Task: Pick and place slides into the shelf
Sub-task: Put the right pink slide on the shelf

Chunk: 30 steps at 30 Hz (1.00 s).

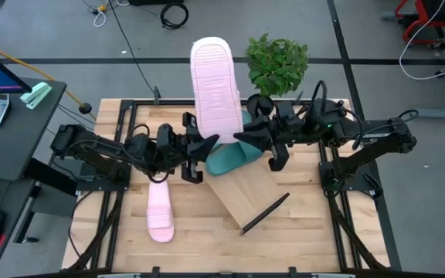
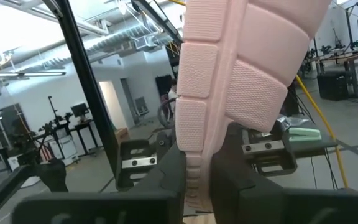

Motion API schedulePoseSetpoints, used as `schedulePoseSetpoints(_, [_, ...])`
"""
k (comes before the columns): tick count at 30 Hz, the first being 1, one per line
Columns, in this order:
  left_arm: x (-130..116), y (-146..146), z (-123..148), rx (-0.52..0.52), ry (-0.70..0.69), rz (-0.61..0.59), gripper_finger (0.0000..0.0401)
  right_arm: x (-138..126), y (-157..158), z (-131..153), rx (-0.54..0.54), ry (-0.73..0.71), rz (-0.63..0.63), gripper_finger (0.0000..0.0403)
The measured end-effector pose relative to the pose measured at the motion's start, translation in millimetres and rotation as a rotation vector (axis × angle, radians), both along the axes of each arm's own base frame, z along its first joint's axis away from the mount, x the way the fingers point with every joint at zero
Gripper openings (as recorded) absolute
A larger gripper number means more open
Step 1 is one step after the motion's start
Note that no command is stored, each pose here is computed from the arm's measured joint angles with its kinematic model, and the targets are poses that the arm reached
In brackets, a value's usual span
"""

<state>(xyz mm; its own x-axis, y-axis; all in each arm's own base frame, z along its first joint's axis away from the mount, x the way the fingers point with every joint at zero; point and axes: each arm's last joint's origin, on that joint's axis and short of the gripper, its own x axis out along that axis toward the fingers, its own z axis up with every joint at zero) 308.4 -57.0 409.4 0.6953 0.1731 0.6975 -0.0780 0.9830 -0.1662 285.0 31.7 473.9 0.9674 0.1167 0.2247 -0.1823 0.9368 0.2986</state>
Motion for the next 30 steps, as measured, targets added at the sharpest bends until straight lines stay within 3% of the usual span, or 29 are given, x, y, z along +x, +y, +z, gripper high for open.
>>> schedulePoseSetpoints(2, [0,0,0,0.000,0.003,0.000,0.0048,0,0,-1,-0.001,0.013,-0.001,0.0074])
schedulePoseSetpoints(9, [1,2,0,-0.006,0.007,0.015,0.0046,-5,0,-7,-0.006,0.105,0.018,0.0206])
schedulePoseSetpoints(14, [0,1,0,-0.010,0.016,0.022,0.0046,-29,-3,-8,-0.019,0.224,0.021,0.0260])
schedulePoseSetpoints(24, [-1,-40,-17,-0.138,0.268,0.046,0.0046,-119,-17,4,0.030,0.347,-0.123,0.0259])
schedulePoseSetpoints(30, [-13,-72,-20,-0.248,0.438,0.096,0.0046,-150,-21,8,0.050,0.334,-0.155,0.0246])
